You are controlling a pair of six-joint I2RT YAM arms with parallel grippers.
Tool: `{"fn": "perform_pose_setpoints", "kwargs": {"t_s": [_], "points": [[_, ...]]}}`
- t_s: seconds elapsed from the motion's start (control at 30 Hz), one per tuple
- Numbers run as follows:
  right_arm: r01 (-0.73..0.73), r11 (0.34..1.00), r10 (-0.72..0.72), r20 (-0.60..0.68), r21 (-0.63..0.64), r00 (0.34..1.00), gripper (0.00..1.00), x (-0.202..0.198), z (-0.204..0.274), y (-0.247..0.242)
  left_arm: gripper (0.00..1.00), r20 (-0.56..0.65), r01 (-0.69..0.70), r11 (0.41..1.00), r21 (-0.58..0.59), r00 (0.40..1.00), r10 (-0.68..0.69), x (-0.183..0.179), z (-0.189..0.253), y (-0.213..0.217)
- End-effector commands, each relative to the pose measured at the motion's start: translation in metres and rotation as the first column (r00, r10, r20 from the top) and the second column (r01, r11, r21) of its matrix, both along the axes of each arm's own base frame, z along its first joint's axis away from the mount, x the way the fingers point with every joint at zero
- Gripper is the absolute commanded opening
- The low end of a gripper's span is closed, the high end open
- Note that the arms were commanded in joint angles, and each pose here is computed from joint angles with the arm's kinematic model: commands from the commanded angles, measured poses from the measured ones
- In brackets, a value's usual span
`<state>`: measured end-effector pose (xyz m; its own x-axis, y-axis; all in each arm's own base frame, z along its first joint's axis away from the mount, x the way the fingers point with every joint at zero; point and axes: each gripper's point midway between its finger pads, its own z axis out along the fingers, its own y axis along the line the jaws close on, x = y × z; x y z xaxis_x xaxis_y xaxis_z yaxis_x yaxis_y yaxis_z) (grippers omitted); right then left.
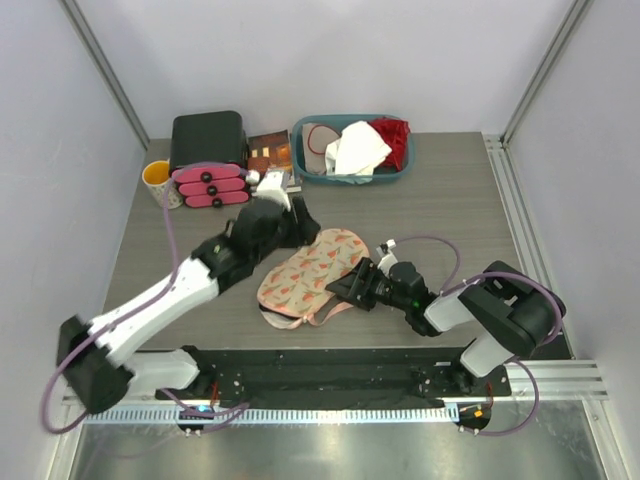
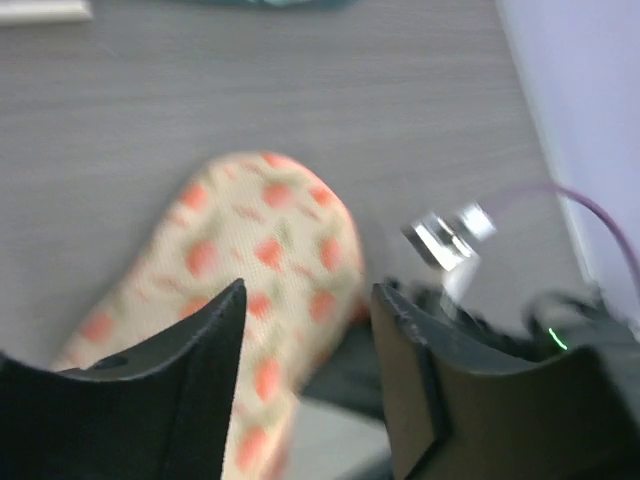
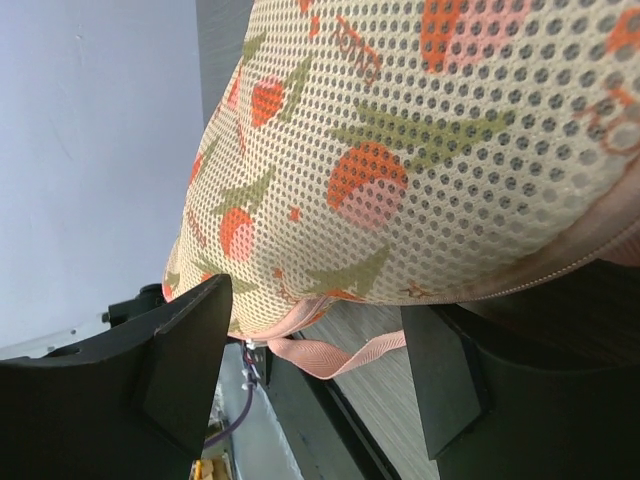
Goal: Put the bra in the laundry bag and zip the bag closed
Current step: Adjust the laundry bag at the center of the board, then reset both arms
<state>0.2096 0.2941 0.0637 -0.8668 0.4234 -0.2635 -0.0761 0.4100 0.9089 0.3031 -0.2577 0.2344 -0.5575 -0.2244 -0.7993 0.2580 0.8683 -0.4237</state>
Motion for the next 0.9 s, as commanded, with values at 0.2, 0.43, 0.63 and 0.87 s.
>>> {"fn": "perform_pose_setpoints", "kwargs": {"t_s": [0.2, 0.43, 0.63, 0.87], "points": [[0.099, 0.978, -0.099, -0.009, 0.182, 0.995, 0.70, 0.006, 0.021, 0.010, 0.42, -0.143, -0.110, 0.986, -0.125, 0.986, 0.092, -0.141, -0.062, 0.013], [0.071, 0.993, -0.069, -0.024, 0.092, 0.997, 0.76, -0.005, 0.002, 0.004, 0.43, -0.194, -0.062, 0.986, -0.154, 0.981, 0.031, -0.182, -0.081, 0.003], [0.075, 0.989, -0.074, -0.008, 0.126, 0.997, 0.76, 0.002, 0.013, 0.014, 0.59, -0.253, -0.083, 0.983, -0.162, 0.967, 0.039, -0.207, -0.106, -0.008], [0.180, 0.975, -0.183, 0.006, 0.128, 0.983, 0.76, 0.013, 0.022, 0.020, 0.58, -0.179, -0.301, 0.951, -0.067, 0.942, 0.285, -0.193, -0.132, 0.018]]}}
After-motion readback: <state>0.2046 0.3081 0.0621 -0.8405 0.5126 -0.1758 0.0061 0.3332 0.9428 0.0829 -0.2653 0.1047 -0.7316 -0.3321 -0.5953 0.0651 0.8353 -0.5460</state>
